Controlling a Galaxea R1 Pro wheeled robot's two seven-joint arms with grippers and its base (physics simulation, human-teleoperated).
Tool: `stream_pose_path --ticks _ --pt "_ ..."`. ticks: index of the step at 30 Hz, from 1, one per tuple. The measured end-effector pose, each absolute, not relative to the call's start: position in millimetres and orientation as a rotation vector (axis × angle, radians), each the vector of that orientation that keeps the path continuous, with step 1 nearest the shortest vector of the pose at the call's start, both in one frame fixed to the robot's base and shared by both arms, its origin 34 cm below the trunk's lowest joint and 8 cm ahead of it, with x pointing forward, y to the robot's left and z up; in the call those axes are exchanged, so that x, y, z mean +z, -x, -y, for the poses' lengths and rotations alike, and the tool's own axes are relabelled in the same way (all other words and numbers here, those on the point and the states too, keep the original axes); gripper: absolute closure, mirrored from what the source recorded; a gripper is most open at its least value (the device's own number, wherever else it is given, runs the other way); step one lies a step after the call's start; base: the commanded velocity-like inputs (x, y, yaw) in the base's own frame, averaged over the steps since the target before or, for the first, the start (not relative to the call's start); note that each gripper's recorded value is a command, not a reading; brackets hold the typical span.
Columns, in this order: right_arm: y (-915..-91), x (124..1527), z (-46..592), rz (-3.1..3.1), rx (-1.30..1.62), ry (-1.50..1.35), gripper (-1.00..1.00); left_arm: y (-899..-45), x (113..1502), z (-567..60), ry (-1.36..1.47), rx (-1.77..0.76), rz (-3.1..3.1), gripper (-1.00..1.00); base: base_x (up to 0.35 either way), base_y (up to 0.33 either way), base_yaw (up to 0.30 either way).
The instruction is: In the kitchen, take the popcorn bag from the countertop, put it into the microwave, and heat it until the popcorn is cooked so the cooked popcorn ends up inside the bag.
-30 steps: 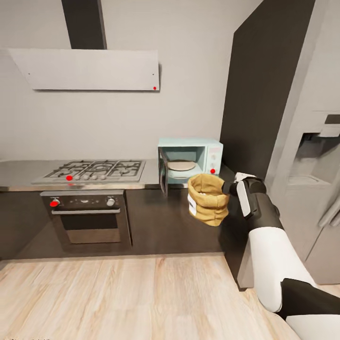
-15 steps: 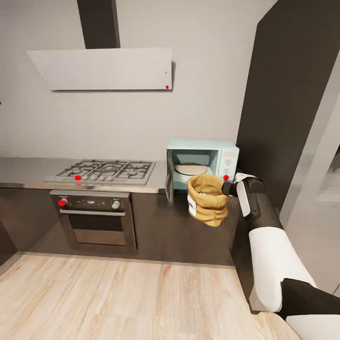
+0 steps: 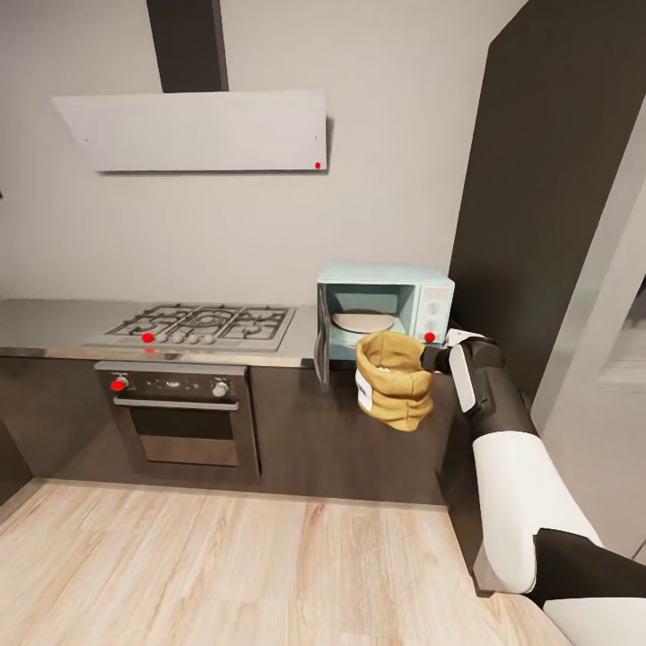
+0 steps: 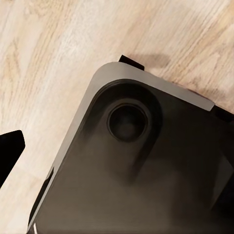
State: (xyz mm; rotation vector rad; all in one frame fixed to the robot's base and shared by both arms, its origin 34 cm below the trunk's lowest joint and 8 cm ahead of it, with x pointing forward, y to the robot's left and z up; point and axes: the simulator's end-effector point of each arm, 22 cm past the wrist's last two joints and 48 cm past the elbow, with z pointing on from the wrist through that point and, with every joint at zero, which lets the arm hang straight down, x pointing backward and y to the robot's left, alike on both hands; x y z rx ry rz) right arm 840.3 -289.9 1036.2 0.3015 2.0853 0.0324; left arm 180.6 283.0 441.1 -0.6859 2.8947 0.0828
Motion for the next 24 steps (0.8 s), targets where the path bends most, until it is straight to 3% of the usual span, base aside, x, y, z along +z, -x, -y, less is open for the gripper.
stream_pose_path --ticks 24 --pt "-858 1037 267 -2.148 0.03 -0.244 1.0 -181 441 -283 0.684 0.083 -2.895 -1.0 0.0 0.0 0.0"
